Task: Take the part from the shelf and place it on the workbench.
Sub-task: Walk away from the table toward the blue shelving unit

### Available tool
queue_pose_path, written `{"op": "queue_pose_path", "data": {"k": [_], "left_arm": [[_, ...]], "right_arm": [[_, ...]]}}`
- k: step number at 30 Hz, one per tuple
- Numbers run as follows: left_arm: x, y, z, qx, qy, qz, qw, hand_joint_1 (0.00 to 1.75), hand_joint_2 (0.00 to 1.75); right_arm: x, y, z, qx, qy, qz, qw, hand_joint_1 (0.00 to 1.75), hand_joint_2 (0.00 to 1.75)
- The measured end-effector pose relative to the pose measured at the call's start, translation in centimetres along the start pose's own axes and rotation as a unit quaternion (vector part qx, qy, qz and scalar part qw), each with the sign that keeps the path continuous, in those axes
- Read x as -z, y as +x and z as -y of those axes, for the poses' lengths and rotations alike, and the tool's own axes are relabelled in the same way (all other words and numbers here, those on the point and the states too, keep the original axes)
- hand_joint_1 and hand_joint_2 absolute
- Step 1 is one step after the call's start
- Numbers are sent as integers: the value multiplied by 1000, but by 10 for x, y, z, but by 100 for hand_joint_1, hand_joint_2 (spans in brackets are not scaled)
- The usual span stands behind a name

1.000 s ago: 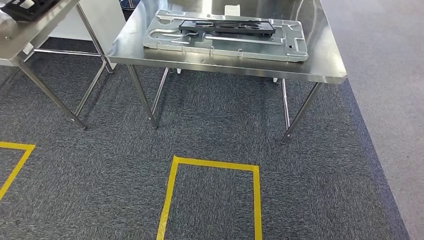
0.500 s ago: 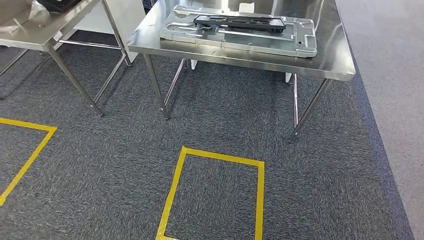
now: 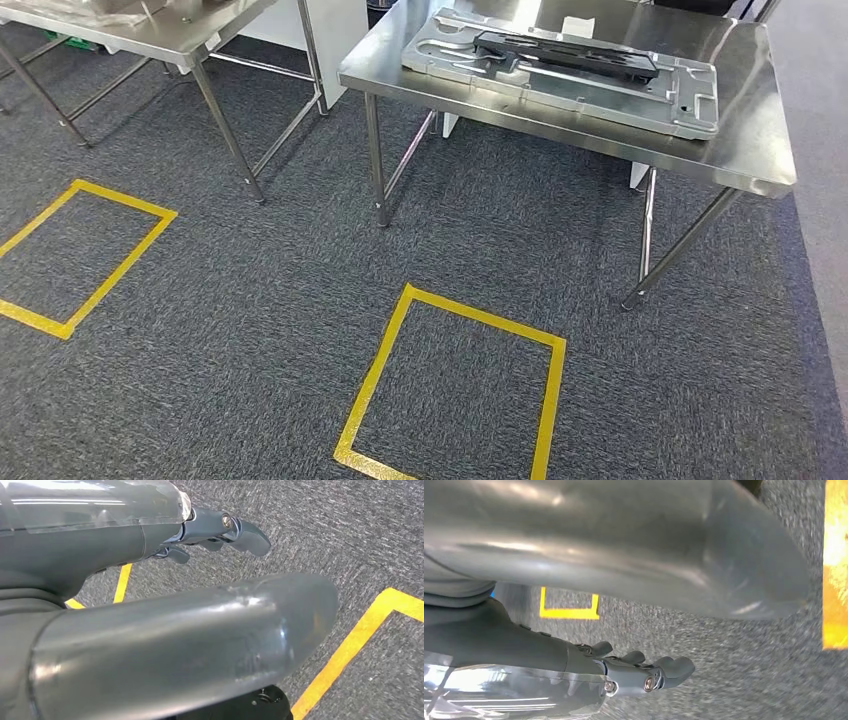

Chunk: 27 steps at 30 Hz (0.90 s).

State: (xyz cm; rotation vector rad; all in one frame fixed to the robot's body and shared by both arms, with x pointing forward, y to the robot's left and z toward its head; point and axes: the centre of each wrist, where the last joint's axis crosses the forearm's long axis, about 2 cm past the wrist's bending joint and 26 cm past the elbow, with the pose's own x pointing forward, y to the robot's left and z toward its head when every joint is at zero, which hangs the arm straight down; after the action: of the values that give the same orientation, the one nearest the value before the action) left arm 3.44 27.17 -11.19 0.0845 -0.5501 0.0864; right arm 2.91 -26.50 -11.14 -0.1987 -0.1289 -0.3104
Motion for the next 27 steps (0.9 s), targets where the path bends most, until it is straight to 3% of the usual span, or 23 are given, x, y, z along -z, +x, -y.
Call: {"op": "queue_pose_path", "data": {"k": [12, 21, 27], "left_arm": [[0, 1, 3, 35, -3, -48, 998, 0, 0], [2, 4, 2, 125, -8, -41, 991, 0, 0], [2, 6, 3, 140, -13, -38, 989, 0, 0]], "right_arm": [[-1, 0, -5, -60, 60, -31, 996, 0, 0], [-1, 8, -8, -86, 79, -24, 993, 0, 0], [-1, 7, -8, -93, 83, -27, 992, 0, 0]]}}
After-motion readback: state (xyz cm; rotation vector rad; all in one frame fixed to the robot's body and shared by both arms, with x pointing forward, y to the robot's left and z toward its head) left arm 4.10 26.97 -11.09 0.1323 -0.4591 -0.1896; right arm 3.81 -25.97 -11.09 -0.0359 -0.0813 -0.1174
